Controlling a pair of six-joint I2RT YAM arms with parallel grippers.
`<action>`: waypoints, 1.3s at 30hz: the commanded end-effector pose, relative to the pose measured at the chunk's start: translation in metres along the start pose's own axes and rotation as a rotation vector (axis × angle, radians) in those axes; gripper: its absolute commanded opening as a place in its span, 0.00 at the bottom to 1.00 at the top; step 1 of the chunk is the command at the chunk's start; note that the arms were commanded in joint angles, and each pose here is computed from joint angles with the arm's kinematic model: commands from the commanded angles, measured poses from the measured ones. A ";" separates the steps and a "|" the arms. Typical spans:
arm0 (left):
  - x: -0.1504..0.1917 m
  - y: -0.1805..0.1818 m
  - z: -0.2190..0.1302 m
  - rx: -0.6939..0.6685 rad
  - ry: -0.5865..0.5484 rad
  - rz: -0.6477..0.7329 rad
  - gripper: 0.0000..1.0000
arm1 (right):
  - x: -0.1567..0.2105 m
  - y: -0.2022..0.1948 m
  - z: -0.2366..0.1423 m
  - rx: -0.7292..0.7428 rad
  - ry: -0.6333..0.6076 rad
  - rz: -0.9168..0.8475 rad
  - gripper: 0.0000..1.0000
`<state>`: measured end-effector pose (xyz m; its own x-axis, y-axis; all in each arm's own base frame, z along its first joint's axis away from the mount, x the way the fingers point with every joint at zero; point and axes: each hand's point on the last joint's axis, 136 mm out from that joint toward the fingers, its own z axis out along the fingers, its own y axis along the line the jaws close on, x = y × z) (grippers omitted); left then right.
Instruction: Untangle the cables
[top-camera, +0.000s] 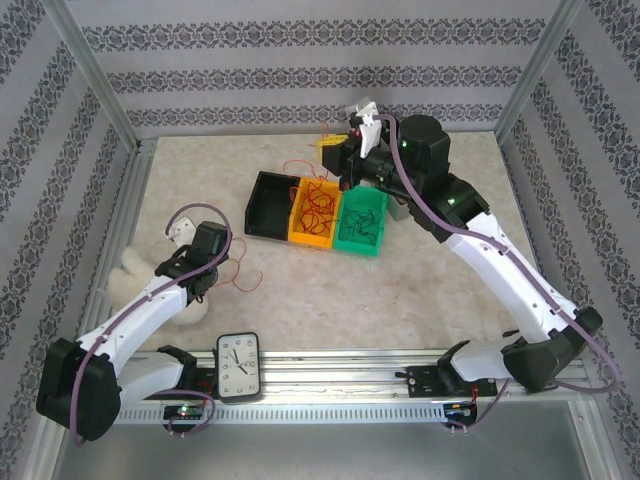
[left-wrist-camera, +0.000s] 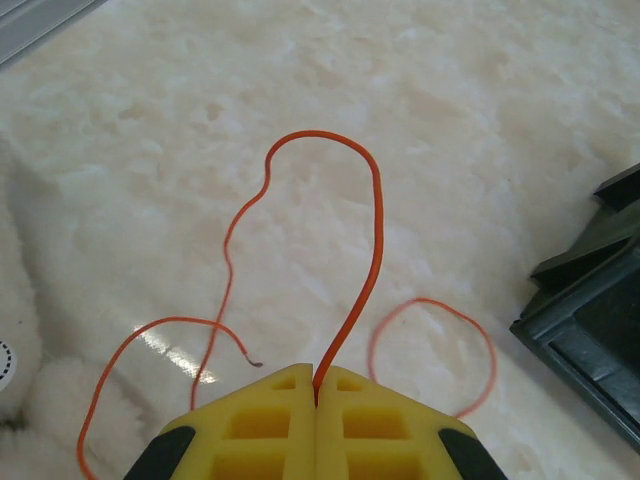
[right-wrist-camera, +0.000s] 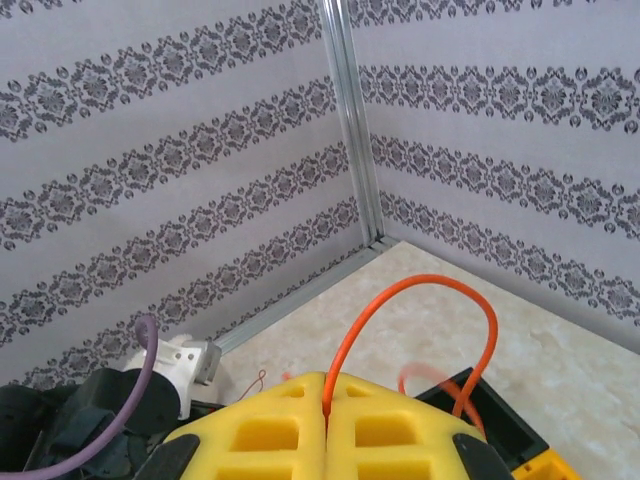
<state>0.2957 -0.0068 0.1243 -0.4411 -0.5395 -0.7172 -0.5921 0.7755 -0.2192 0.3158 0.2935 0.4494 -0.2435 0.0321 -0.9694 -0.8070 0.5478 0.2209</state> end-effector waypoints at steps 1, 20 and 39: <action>-0.002 0.013 0.000 -0.042 -0.024 -0.043 0.00 | 0.005 -0.004 0.015 -0.031 0.019 -0.013 0.00; 0.004 0.011 0.007 -0.025 -0.024 -0.071 0.00 | 0.083 -0.057 0.136 -0.041 0.211 0.191 0.00; 0.005 0.015 0.005 -0.031 -0.024 -0.072 0.00 | 0.165 -0.112 0.197 0.009 0.353 0.278 0.00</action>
<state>0.2870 -0.0023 0.1094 -0.4192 -0.5747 -0.7028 -0.6275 0.7429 -0.2332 0.4641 0.4050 0.2341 -0.6360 -0.1236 -0.7617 -0.6770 0.5630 0.4740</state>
